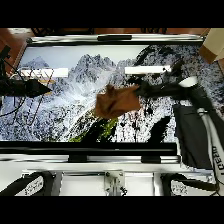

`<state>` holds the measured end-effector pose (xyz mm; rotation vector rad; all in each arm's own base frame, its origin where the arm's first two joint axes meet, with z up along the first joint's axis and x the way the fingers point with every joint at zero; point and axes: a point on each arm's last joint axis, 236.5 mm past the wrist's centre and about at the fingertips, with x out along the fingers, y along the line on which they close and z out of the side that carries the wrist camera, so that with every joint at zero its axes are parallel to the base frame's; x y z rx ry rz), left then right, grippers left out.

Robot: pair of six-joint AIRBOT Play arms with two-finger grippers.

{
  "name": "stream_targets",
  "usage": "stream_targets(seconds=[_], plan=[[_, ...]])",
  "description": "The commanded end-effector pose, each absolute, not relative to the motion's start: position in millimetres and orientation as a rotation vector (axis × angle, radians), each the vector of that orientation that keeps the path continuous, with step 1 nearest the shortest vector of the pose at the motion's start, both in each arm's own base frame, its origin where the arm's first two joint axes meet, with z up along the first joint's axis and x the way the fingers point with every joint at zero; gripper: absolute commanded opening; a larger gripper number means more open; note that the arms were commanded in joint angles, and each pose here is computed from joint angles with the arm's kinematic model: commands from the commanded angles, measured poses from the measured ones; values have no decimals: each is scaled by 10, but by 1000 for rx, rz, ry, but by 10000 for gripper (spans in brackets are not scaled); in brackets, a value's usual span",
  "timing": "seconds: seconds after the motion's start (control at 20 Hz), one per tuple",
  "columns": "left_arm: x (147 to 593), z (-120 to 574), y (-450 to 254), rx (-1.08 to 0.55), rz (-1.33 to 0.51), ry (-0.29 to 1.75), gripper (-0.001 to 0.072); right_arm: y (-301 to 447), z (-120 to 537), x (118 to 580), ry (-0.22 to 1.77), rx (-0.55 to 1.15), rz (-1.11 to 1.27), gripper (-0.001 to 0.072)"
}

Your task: Fold the shirts.

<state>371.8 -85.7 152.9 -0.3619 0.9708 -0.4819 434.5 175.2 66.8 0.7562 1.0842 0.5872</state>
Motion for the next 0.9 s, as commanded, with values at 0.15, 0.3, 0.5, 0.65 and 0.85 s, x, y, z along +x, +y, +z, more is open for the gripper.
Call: stream_targets(seconds=[0.15,0.3,0.5,0.65,0.85], plan=[[3721,1528,-853,-363,-481,971,33,-116,1694,4616,873,673,165,57],[3720,1529,-854,-362,-481,970,32,-796,1759,4403,879,717,14,57],[3714,1528,-857,-363,-482,973,33,-1477,1760,4065,864,726,-163,57],[3707,1523,-859,-362,-484,976,32,-1707,1781,3753,890,722,-254,57],[3706,1524,-859,-362,-485,976,33,-1827,1739,3107,1034,669,-394,57]])
